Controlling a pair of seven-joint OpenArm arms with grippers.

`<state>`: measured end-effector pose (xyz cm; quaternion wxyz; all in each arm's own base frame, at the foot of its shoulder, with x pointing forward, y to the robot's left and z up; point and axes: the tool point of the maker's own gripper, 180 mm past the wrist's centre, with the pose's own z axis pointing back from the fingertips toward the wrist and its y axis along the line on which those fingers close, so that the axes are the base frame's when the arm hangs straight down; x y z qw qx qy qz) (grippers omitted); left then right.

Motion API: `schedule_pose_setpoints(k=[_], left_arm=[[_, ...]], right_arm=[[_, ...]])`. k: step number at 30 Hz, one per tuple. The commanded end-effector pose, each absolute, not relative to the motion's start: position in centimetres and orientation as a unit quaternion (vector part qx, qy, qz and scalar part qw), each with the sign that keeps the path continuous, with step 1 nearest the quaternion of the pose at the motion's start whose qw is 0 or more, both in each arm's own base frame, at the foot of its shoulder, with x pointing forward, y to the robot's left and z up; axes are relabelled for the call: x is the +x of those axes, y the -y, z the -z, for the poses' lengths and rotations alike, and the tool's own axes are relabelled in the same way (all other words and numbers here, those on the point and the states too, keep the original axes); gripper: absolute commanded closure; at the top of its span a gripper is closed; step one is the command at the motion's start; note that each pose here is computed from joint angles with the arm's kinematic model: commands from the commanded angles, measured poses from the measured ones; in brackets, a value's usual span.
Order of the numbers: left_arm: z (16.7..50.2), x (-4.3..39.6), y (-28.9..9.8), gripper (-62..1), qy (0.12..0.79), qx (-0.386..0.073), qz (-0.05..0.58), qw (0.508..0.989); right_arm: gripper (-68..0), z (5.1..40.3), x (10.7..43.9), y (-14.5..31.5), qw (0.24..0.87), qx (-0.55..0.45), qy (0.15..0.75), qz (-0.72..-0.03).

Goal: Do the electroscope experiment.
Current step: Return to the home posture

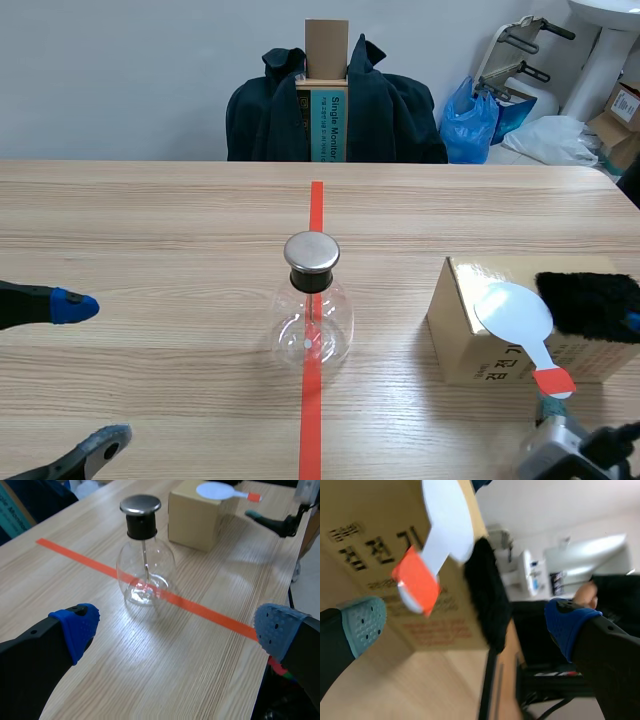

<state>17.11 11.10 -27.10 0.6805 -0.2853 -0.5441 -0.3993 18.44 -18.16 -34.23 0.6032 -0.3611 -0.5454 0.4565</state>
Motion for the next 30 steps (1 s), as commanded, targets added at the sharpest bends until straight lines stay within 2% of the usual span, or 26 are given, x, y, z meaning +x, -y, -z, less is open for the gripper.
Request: schedule_pose_setpoints(k=[1, 6, 8, 11, 15, 21, 27, 30], left_arm=[[26.4, 17.5, -11.1, -62.3, 0.556, -0.288, 0.387, 0.677], [26.5, 17.5, -11.1, -62.3, 0.556, -0.288, 0.384, 0.679], [26.5, 17.5, -11.1, -62.3, 0.555, -0.288, 0.384, 0.679], [26.5, 17.5, -11.2, -62.3, 0.555, -0.288, 0.385, 0.680], [26.5, 17.5, -11.2, -62.3, 0.555, -0.288, 0.384, 0.680], [26.4, 17.6, -11.2, -62.3, 0.557, -0.289, 0.379, 0.680], [26.4, 17.6, -11.2, -62.3, 0.557, -0.290, 0.379, 0.680], [26.3, 17.7, -11.2, -62.3, 0.559, -0.291, 0.374, 0.680]], right_arm=[[-66.7, 34.7, 17.2, 18.3, 0.620, -0.340, 0.535, -0.462], [-66.7, 37.5, 12.8, 19.0, 0.695, -0.286, 0.479, -0.453], [-66.7, 37.0, 11.8, 19.0, 0.689, -0.278, 0.475, -0.472], [-66.7, 35.7, 11.3, 17.6, 0.669, -0.221, 0.499, -0.504], [-66.7, 32.1, 13.1, 17.2, 0.684, -0.147, 0.549, -0.457], [-66.8, 24.1, 16.5, 16.7, 0.669, -0.056, 0.640, -0.374], [-67.9, 19.3, 18.6, 17.6, 0.662, 0.020, 0.679, -0.318], [-67.9, 18.8, 19.0, 17.5, 0.663, 0.048, 0.668, -0.335]])
